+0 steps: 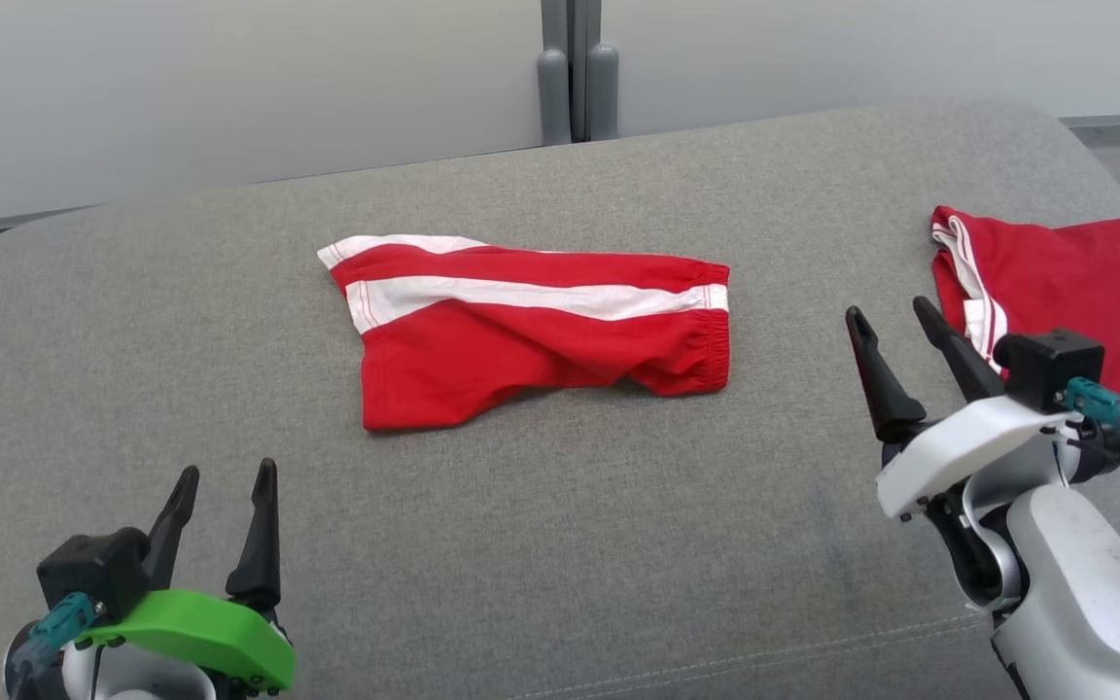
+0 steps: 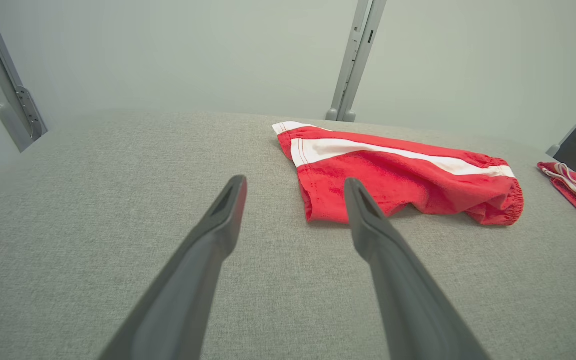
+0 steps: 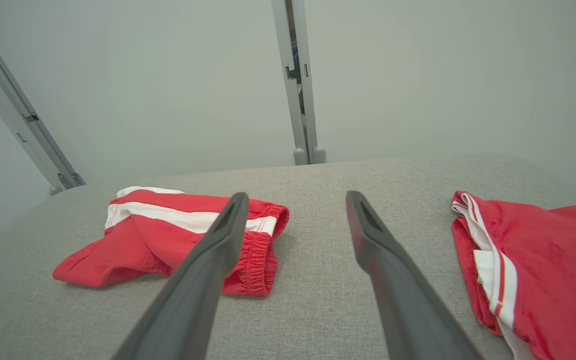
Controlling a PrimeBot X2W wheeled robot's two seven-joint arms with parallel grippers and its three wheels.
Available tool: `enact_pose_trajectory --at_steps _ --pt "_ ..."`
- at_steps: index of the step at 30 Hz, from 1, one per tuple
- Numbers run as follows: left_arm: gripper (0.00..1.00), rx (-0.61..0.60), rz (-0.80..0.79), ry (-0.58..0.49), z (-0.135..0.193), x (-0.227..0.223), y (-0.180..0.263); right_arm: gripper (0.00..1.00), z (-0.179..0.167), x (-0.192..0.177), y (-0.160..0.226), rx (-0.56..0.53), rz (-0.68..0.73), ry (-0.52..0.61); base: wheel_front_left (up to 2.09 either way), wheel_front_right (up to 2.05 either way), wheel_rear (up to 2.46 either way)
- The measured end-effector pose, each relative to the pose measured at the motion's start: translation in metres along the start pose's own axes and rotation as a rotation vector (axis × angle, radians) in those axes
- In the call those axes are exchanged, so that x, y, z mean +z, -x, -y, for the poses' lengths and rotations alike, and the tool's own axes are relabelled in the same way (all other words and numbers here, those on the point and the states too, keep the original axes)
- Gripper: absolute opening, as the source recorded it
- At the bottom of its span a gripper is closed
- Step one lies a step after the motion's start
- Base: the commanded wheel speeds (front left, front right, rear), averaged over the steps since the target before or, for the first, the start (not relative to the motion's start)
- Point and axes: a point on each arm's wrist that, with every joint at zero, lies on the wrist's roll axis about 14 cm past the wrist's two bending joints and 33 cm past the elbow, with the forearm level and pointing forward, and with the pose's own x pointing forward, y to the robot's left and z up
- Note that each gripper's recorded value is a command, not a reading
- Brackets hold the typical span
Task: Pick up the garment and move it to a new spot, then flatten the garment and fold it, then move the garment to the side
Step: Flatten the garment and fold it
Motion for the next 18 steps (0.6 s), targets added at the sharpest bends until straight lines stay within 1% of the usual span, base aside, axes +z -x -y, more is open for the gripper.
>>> enact_pose_trajectory --at_steps 9,18 --pt "1.00 0.075 0.030 -0.007 -0.019 0.003 0.026 1.00 -0.020 0.009 0.025 -0.023 0.040 0.013 0.00 0.00 0.00" --pt "1.00 0.115 0.034 0.007 -0.028 -0.002 0.044 1.00 -0.034 0.012 0.035 -0.028 0.044 0.001 0.00 0.00 0.00"
